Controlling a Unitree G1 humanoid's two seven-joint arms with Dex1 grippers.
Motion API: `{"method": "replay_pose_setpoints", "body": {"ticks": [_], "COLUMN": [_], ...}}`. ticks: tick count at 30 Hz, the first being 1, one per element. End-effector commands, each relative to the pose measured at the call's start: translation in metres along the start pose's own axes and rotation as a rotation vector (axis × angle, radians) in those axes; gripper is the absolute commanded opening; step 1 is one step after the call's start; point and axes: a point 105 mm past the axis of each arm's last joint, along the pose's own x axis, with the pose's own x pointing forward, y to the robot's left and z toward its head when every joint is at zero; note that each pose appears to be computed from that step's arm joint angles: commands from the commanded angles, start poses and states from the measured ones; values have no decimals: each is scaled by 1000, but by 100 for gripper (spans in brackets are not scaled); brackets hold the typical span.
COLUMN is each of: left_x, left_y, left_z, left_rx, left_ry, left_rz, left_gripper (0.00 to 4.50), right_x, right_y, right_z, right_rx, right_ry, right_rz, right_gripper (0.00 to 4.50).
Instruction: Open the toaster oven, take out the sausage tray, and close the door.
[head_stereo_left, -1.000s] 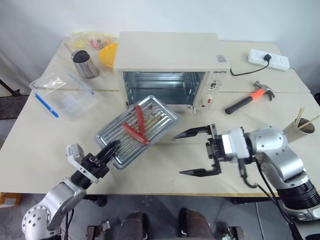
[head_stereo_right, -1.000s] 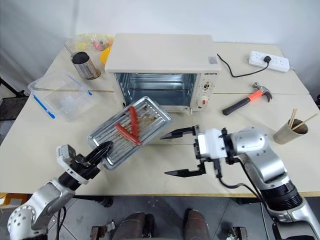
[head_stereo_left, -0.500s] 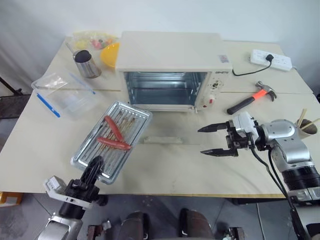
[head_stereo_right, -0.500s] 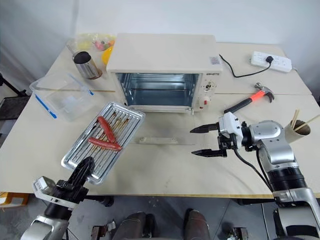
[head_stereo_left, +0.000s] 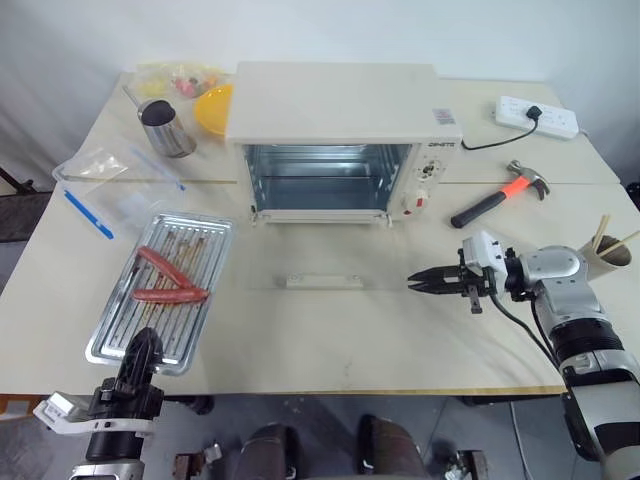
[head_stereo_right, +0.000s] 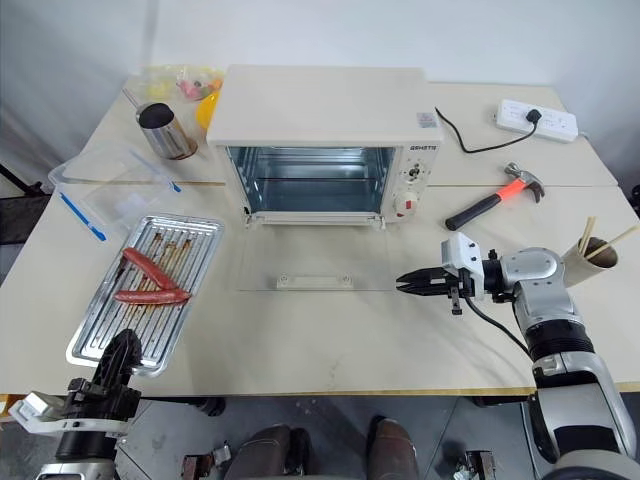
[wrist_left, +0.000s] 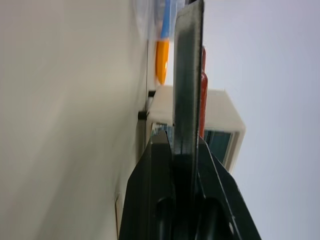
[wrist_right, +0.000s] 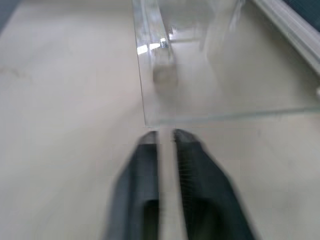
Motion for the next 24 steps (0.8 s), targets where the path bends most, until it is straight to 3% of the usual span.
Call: {"method": "replay_pose_setpoints", "body": {"ticks": [1, 4, 13, 24], "left_x": [-6, -5, -4, -2], "left_y": [-11, -11, -8, -1], "left_z": [3, 7, 18, 13], "left_rx": [27, 40, 48, 38], "left_ry": [-26, -35, -84, -38], "left_rz": [-10, -4, 17, 34], "left_gripper": [0, 0, 0, 0], "right_x": [-1, 7, 33, 32], "right_y": [2, 6, 0, -37], "right_z": [0, -8, 2, 66], "right_rx": [-54, -67, -80, -129], "right_ry": [19, 42, -45, -213], "right_rz": [49, 79, 89, -1], "right_gripper": [7, 7, 7, 7]}}
